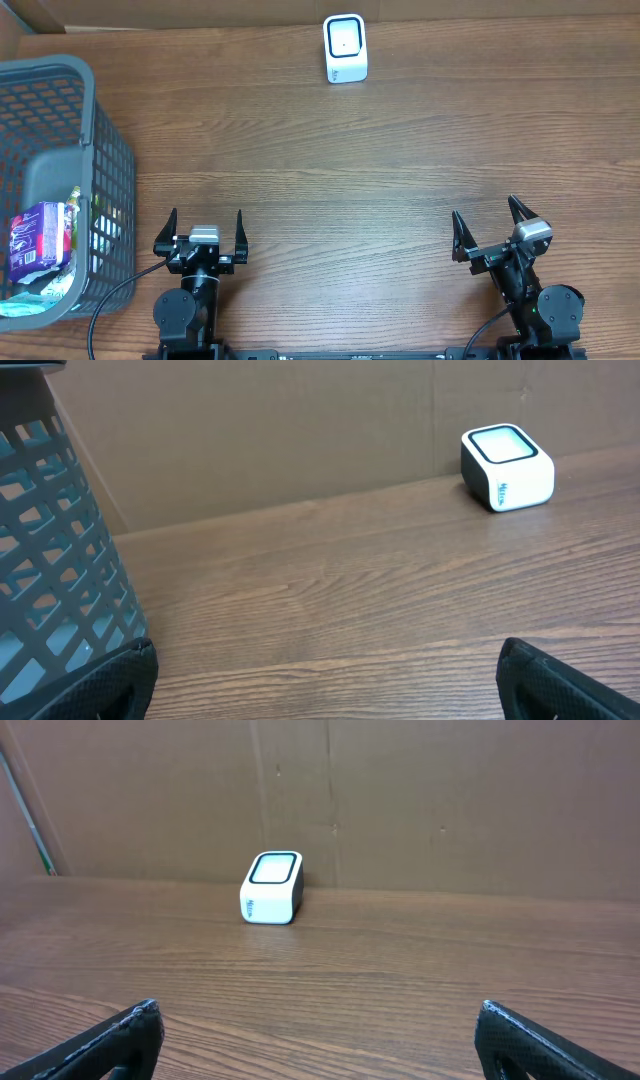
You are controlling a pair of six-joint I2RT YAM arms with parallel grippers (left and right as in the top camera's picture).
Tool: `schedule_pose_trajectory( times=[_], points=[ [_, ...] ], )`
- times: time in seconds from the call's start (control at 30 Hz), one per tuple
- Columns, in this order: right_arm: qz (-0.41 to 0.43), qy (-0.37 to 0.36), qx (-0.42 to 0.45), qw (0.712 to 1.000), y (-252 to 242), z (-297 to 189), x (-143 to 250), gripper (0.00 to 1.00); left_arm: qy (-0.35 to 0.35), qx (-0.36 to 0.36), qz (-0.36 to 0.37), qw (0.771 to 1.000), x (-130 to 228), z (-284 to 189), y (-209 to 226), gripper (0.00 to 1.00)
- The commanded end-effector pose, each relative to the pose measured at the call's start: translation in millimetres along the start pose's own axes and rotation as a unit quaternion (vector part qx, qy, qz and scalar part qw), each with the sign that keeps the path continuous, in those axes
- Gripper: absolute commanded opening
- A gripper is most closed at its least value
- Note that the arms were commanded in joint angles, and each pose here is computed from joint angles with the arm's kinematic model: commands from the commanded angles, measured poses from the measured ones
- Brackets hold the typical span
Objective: Scan the item barcode
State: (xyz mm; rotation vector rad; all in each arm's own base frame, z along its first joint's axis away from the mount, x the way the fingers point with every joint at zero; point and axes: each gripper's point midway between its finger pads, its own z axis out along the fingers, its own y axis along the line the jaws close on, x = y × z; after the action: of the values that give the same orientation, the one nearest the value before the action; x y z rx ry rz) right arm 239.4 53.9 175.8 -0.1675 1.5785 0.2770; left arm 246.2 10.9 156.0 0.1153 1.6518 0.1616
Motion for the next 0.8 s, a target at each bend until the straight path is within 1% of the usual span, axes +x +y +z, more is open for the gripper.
schedule_pose_trajectory(
  times=[0.0,0.63,0.77],
  points=[
    [0.000,-0.002,-0.002,1.000,0.6,0.1,1.9,1.00,0.003,-0.007,-0.010,1.000,2.7,0.2,2.8,1.00],
    [0.000,-0.002,-0.001,1.000,0.5,0.1,1.9,1.00,0.003,-0.007,-0.010,1.000,2.7,0.2,2.7,1.00],
    [0.000,-0.002,0.011,1.000,-3.9,0.1,1.7,1.00,0.003,-0.007,-0.010,1.000,2.7,0.2,2.7,1.00]
  ],
)
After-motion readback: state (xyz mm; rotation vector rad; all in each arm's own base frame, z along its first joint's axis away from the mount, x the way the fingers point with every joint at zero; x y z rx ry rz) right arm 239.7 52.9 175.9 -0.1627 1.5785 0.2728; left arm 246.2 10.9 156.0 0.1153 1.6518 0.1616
